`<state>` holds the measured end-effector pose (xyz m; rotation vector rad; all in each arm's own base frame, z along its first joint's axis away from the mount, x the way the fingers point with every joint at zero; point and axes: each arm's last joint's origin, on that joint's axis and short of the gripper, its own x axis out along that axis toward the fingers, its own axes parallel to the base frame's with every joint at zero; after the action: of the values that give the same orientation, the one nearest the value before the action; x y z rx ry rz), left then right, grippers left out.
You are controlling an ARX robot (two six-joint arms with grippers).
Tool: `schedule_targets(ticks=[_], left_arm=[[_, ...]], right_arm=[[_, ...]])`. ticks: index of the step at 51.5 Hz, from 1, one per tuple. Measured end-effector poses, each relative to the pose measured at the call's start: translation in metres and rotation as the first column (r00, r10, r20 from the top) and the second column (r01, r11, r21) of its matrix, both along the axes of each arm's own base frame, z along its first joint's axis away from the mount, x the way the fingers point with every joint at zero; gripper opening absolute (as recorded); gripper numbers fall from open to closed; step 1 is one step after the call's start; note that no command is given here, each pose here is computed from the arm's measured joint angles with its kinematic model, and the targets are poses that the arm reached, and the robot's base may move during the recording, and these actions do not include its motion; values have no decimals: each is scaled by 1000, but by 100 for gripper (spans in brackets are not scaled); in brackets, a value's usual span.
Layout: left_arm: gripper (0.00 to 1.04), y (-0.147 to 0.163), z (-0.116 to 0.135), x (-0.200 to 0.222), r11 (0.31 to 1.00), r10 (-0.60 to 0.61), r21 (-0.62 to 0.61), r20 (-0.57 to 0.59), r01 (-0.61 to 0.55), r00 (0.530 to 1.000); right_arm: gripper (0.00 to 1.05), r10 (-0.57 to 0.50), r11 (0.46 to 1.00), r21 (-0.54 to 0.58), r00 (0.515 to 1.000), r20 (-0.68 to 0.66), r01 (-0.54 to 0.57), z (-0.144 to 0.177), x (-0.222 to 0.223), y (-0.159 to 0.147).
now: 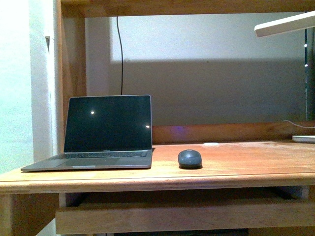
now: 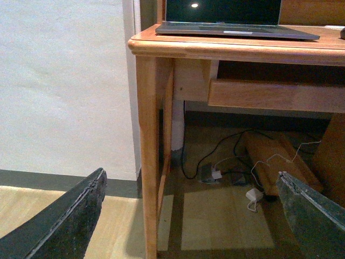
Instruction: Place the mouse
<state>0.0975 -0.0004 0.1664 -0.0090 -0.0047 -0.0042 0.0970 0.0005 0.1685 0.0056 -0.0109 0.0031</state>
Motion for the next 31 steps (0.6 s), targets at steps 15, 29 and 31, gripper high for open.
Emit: schedule_targets(ticks=[15, 29, 31], left_arm=[[97, 0, 0, 0, 1000, 0, 0, 0, 0, 1000], [97, 0, 0, 0, 1000, 0, 0, 0, 0, 1000], [97, 0, 0, 0, 1000, 0, 0, 0, 0, 1000]], right_arm=[[52, 0, 1000, -2, 1000, 0, 0, 0, 0, 0], [91, 0, 1000, -2, 1000, 0, 0, 0, 0, 0], [97, 0, 1000, -2, 1000, 0, 0, 0, 0, 0]])
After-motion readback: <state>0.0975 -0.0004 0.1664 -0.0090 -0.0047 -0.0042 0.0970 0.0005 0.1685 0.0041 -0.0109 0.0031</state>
